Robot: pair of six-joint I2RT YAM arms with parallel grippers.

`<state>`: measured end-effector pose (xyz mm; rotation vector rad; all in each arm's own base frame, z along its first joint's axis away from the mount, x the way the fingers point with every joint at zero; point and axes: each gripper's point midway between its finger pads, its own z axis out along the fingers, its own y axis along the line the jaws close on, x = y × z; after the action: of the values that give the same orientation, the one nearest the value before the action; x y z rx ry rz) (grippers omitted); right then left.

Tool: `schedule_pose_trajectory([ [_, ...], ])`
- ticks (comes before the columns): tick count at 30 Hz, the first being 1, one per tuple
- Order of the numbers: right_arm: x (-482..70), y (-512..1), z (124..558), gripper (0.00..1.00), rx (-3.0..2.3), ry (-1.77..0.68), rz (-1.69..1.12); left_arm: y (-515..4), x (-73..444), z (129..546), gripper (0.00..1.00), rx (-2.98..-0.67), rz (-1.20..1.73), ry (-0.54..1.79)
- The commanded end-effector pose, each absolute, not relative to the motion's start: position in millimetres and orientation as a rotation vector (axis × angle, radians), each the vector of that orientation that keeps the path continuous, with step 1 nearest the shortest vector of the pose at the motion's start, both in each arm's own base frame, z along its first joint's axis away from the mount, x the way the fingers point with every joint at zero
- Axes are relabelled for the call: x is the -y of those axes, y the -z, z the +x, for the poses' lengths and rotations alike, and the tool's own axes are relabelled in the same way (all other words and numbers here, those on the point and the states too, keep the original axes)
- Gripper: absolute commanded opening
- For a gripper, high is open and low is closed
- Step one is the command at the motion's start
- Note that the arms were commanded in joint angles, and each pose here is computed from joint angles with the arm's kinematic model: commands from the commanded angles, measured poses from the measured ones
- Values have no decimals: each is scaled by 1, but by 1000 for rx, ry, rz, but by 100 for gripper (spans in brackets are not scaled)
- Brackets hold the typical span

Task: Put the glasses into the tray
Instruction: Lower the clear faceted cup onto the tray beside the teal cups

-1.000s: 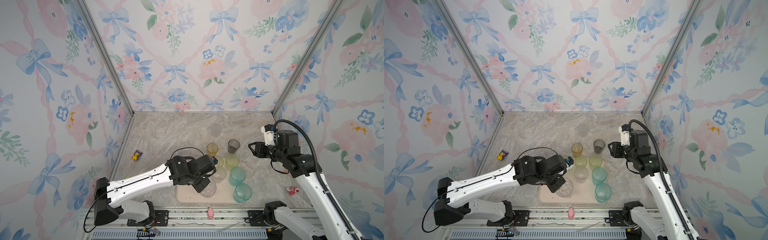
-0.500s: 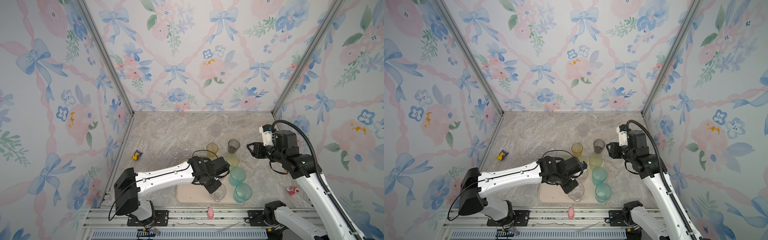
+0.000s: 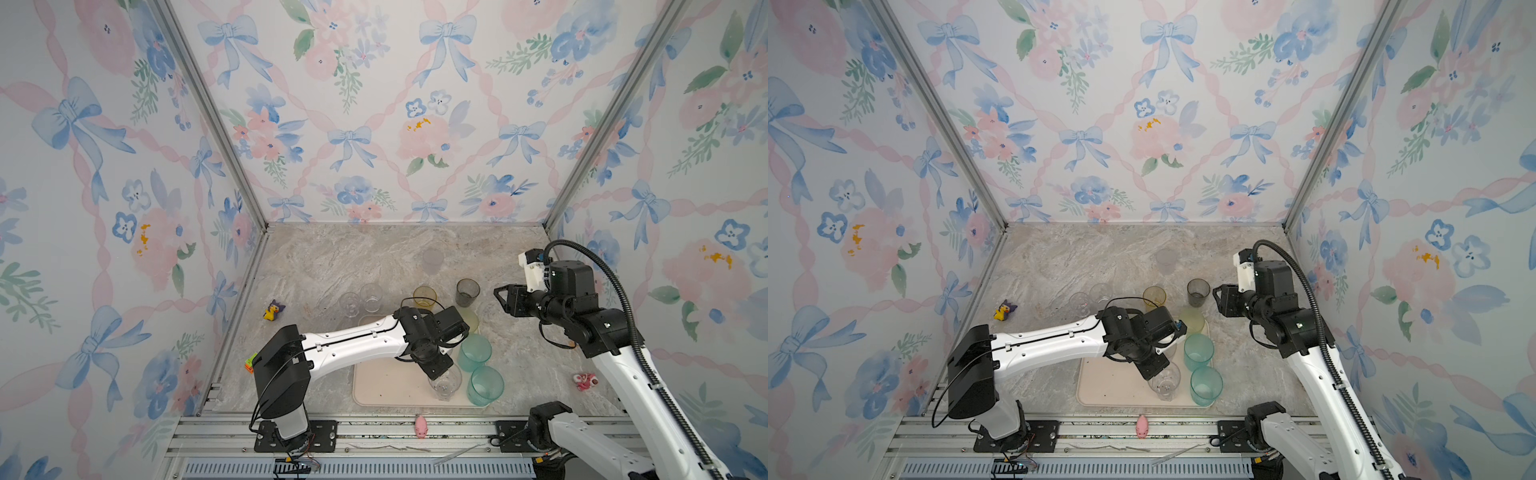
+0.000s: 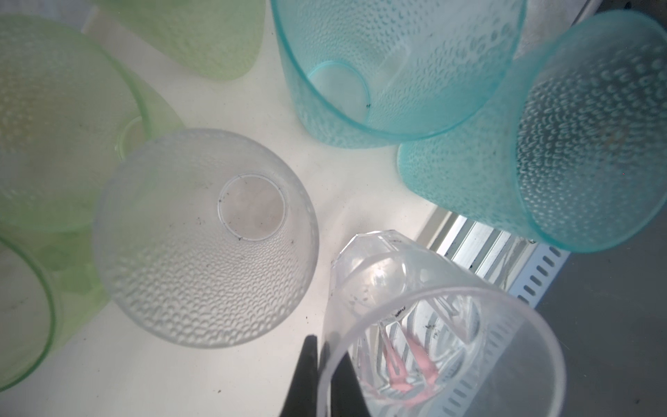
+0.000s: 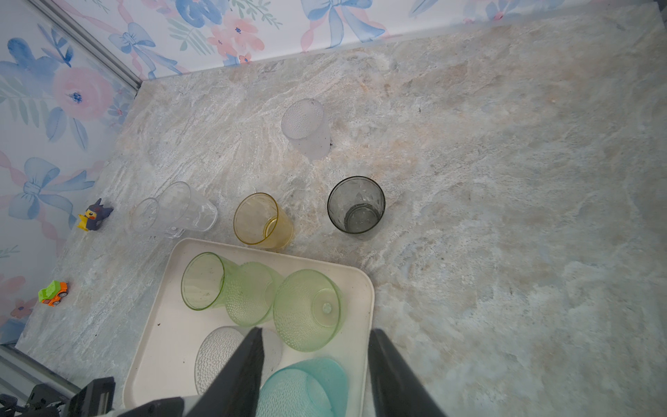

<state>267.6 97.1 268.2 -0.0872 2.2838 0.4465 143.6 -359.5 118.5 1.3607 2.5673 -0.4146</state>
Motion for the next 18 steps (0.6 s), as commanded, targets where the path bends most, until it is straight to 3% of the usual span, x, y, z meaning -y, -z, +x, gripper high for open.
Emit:
schedule_pose_trajectory([
  [1,-97,-276,268,50,-2273,-430,-95,-119,368,144,0,-2556,1401,462],
  [18,-99,-268,274,50,-2293,-425,-107,-100,366,150,0,-2598,1419,422],
])
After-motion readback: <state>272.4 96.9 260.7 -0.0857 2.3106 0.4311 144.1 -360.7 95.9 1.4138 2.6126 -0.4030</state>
